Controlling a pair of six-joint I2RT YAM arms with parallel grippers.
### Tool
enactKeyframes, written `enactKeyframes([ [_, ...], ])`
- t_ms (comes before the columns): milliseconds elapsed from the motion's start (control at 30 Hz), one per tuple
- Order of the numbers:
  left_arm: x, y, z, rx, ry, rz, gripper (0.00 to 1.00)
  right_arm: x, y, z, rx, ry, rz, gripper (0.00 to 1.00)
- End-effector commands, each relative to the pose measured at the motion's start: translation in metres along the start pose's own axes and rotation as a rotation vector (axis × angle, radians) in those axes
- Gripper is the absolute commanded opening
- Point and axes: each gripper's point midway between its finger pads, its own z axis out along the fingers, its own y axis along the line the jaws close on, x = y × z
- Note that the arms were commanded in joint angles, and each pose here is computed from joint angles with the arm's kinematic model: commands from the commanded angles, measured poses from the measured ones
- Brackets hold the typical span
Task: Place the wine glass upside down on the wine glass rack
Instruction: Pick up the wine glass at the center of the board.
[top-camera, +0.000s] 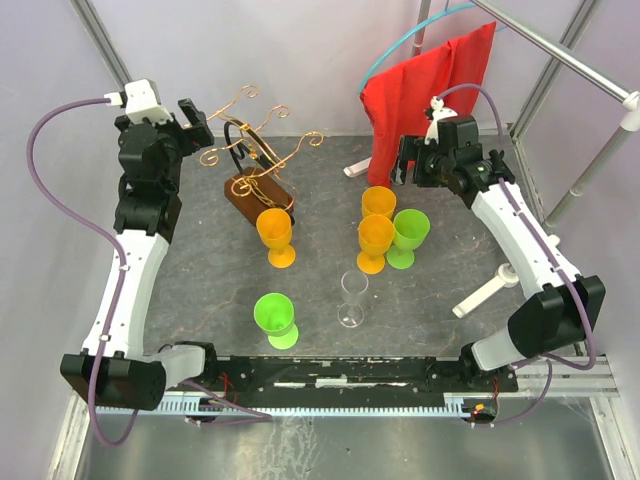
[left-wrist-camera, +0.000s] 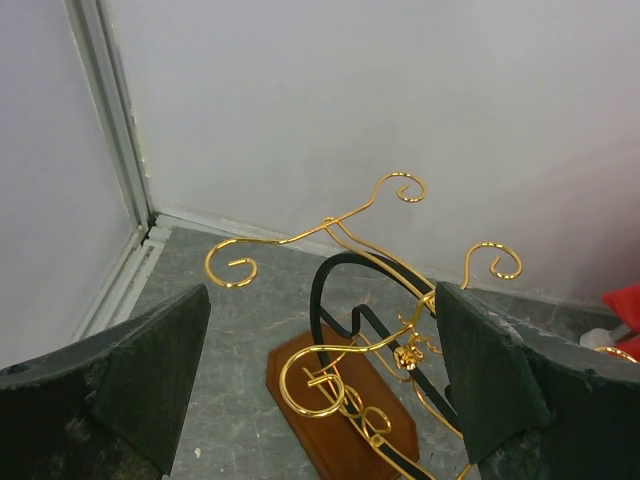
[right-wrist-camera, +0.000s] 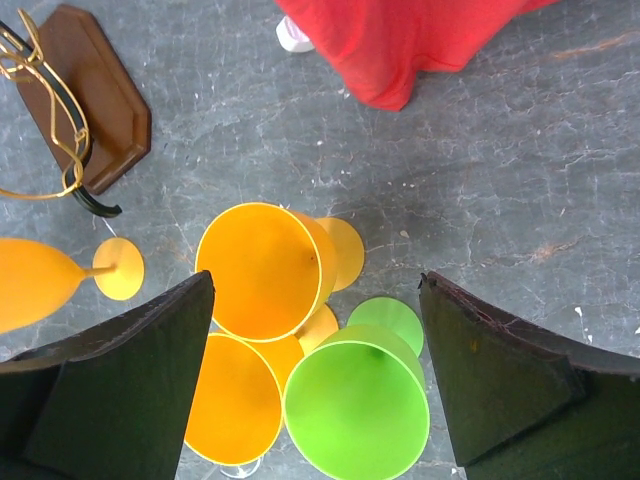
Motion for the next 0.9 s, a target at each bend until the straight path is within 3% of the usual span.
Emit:
enactKeyframes([
  [0,-0.026,-0.015,-0.013,0.092,-0.079,-0.013,0.99,-0.016,0.003,-0.006,0.015,-0.045,-0.040,0.91],
  [267,-0.041,-0.030,-0.031,0.194,-0.177,-0.074,0.99,-0.004,-0.005,0.009,0.060,0.012,-0.060,0.89],
  [600,-0.028,-0.036,-0.028,0.218,-0.102,-0.070,0.99,0.016,-0.004,0.038,0.074,0.084,-0.098,0.82],
  [867,-0.012,-0.033,-0.025,0.200,-0.052,-0.093,0.99,0.036,-0.001,0.062,0.073,0.147,-0.128,0.68],
])
